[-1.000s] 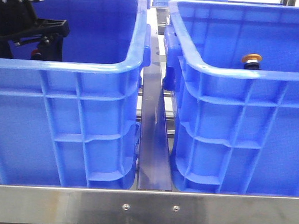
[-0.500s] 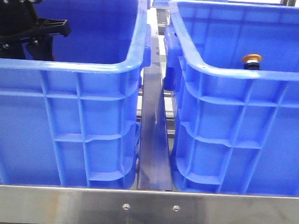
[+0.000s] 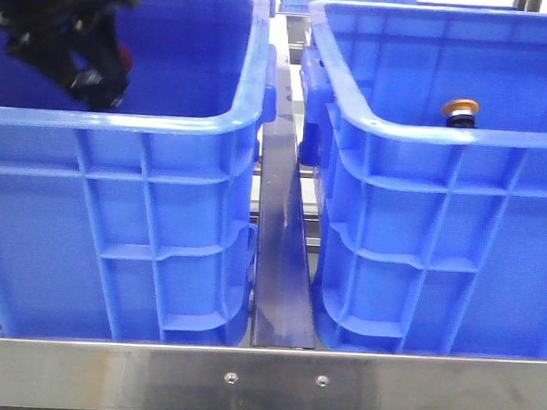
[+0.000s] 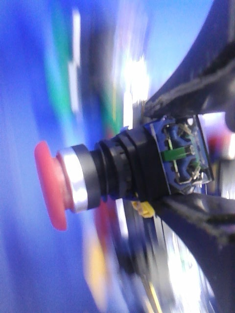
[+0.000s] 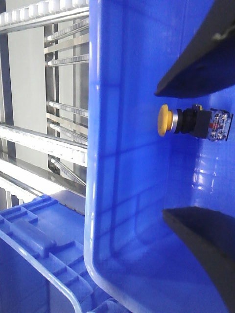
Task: Pick red and yellow buttons and place in box
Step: 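Grasp a red-capped button in the source bin with the left gripper, then lift the red button and grasp its cap with the right gripper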
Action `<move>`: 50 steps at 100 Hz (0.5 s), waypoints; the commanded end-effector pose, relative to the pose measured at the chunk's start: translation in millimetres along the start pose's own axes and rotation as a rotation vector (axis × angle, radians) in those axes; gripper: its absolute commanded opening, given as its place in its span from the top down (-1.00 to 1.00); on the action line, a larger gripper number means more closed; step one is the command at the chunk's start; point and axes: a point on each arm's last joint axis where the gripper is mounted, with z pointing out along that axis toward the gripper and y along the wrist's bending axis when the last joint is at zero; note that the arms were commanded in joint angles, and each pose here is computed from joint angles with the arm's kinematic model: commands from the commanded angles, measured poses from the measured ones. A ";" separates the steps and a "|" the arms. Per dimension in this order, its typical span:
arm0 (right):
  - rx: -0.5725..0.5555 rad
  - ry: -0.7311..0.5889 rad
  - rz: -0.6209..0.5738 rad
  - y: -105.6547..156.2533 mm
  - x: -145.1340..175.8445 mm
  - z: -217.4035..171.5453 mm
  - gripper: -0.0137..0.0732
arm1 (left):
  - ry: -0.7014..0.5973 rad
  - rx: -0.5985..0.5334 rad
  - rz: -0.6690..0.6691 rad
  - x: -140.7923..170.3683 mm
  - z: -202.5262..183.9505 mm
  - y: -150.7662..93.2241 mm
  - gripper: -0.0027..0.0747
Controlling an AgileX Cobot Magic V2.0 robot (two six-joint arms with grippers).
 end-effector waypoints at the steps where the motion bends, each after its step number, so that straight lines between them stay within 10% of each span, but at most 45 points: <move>1: -0.039 -0.065 -0.001 5.6 -15.6 -9.2 -0.47 | -0.140 0.118 0.088 -10.5 -41.6 -26.5 0.74; 50: -0.241 -0.075 0.112 23.2 -16.4 -11.7 -0.47 | -0.215 0.588 0.462 6.3 -82.8 -99.4 0.74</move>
